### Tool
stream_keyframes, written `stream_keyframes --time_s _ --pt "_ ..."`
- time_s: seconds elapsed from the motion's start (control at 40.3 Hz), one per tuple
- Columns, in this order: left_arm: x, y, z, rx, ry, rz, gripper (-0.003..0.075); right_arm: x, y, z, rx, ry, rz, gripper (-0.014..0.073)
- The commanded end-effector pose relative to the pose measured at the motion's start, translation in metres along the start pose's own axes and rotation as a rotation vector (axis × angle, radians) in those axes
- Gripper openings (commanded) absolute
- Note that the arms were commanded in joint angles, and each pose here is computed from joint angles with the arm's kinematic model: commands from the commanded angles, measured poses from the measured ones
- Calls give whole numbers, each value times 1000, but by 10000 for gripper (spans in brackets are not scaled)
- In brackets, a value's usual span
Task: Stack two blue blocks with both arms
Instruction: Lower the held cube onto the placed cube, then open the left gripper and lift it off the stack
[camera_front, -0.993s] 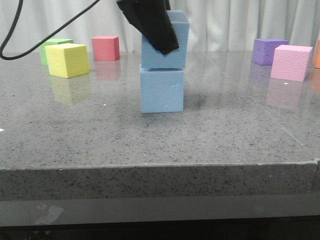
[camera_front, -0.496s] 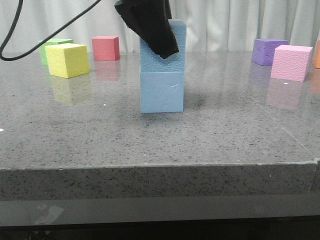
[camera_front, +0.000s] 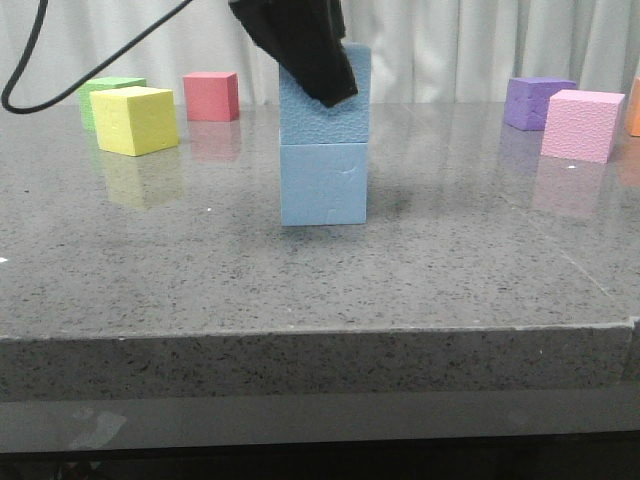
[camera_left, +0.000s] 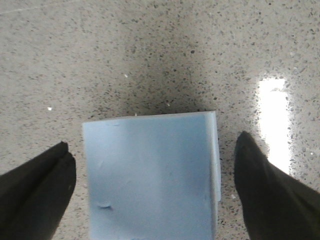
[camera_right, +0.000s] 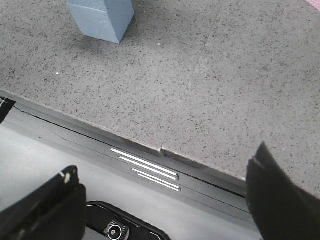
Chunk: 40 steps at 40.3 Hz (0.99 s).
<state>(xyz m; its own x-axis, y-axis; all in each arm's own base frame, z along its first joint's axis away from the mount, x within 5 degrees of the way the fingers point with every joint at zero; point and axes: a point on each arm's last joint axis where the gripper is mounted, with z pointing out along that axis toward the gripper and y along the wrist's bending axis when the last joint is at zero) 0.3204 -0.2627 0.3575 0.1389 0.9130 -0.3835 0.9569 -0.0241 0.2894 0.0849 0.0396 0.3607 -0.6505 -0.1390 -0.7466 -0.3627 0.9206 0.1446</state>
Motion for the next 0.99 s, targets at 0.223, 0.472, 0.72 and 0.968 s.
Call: stream_keyframes --time_s 0.223,0.472,0.72,0.968 --pt "-10 -15 -87 -133 -130 -117 622 -11 0 -6 8 -87 -4 648" --pt "-6 -30 -136 -209 -207 -478 622 -11 0 -6 8 -87 -4 648" --pt "15 -68 -201 -307 -306 -752 621 -11 0 -6 8 -87 -4 648" --pt "61 -125 -204 -376 -320 -824 620 -11 0 -6 8 -89 -4 648"
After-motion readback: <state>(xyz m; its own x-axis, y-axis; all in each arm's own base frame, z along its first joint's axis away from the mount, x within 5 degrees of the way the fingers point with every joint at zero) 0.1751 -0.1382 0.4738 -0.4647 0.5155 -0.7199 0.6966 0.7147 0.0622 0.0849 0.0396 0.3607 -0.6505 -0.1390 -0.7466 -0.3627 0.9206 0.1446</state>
